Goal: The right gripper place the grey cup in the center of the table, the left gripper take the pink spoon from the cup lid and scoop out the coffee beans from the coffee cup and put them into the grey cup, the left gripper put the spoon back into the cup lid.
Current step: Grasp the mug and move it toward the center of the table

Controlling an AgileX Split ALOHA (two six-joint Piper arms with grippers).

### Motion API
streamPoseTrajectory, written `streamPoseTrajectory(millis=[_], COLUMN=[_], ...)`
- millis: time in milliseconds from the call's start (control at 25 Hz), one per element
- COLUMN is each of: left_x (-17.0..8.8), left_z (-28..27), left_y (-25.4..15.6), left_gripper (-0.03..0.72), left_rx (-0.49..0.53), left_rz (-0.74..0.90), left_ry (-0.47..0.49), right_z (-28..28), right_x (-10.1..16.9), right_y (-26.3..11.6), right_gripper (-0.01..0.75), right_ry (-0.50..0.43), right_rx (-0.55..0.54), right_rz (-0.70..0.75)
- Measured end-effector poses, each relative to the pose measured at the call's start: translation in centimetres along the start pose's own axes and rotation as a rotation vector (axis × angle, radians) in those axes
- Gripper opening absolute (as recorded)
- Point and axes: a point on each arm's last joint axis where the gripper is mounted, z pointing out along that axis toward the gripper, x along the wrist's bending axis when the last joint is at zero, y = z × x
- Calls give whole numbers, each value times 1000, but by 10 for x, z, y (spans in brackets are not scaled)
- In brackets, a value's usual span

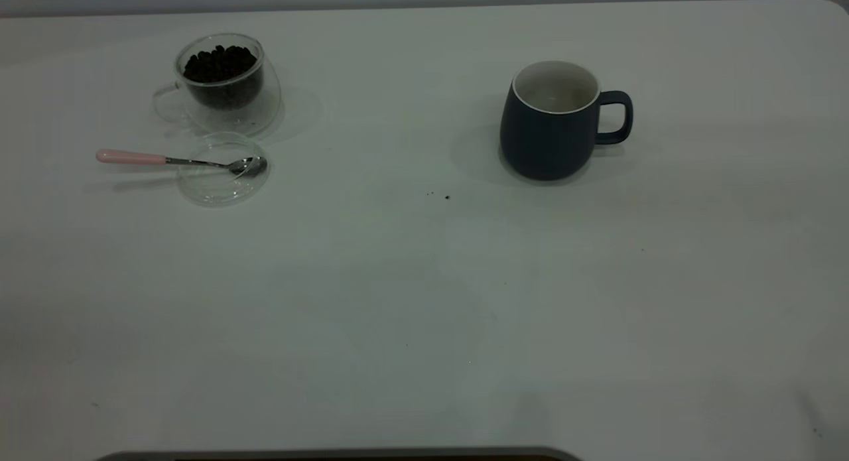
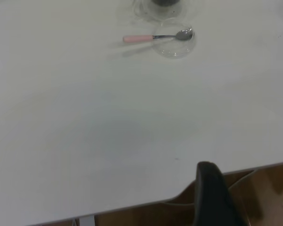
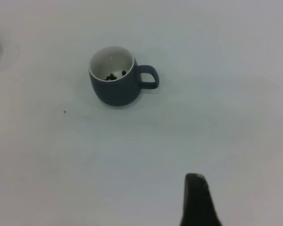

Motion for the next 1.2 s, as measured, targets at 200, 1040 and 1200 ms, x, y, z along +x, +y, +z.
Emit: streamPoseTrajectory(millis=[200,1040,1200], left_x=[0,0,0], left_z=[0,0,0], left_y=[0,0,0], left_gripper=[445,445,445], left_rx=[0,0,0], left_rz=[0,0,0], left_ry=[0,0,0], right_z=[58,344,373], right_x=[-7,-36,-34], right_y=[21,72,61], right_gripper=[605,587,587], right_ry=[12,278,393], right_rx=[122,350,305], right_rz=[-210,-1063,-1243])
